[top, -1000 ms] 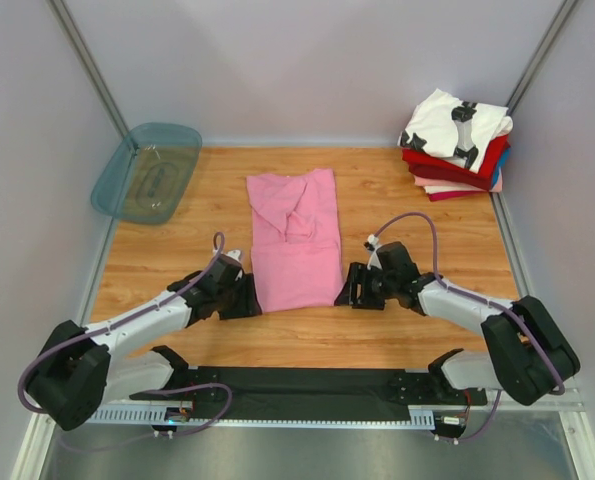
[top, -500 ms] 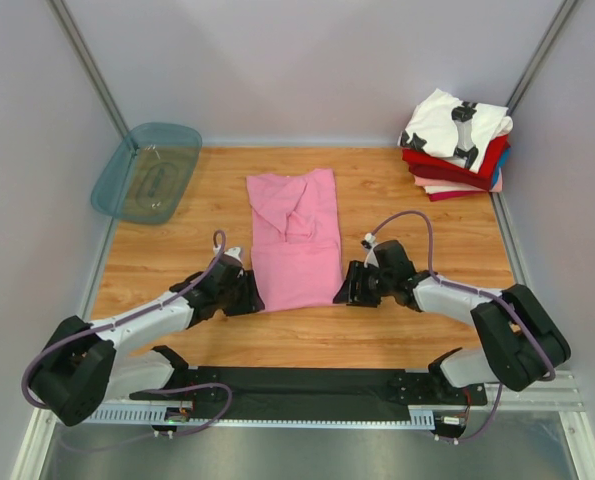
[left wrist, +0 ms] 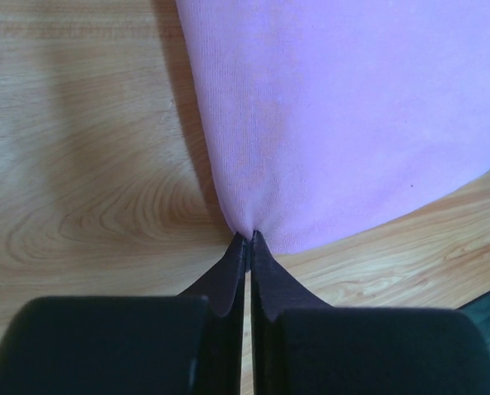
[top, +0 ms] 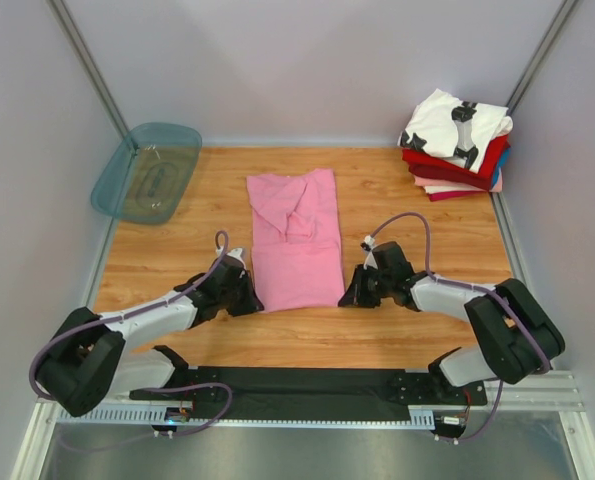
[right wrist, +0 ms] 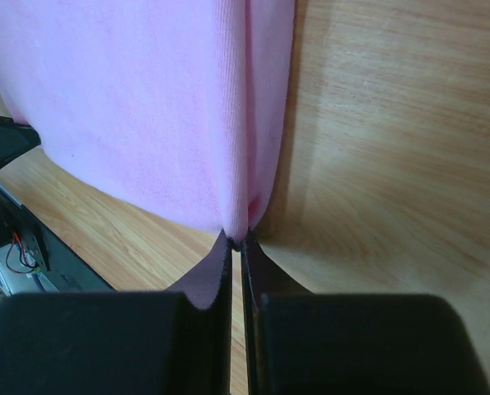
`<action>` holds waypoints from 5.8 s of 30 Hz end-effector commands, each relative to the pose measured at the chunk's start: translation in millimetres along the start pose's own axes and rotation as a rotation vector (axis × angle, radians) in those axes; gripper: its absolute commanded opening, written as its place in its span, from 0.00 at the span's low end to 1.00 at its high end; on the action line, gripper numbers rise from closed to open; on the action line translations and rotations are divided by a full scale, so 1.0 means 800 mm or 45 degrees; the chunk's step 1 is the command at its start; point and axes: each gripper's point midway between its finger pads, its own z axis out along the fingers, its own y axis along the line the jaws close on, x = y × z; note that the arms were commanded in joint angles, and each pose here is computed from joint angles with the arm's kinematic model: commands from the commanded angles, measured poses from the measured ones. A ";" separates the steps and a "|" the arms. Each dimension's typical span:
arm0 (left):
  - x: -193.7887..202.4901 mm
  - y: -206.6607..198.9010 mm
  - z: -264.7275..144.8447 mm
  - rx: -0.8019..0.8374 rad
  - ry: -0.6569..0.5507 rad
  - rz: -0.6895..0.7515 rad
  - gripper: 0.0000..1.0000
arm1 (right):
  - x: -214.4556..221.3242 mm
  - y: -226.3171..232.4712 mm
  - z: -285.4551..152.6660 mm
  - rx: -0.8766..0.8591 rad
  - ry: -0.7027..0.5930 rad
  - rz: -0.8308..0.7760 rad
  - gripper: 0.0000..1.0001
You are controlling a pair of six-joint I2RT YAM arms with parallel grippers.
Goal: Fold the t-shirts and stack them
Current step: Fold the tshirt, then neatly place the folded tshirt to the corner
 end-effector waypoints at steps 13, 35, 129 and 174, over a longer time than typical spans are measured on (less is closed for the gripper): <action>0.007 0.013 -0.058 -0.116 0.056 0.068 0.00 | 0.029 0.002 -0.044 0.113 0.046 -0.015 0.00; -0.155 -0.053 -0.090 -0.126 -0.051 0.160 0.00 | -0.134 0.076 -0.085 0.236 -0.181 -0.245 0.00; -0.178 0.058 -0.153 -0.646 -0.007 0.414 0.48 | -0.494 0.048 -0.051 -0.146 -0.532 0.029 0.00; -0.162 0.074 -0.129 -0.714 0.132 0.421 0.46 | -0.690 -0.084 -0.386 -0.088 -1.319 -0.220 0.00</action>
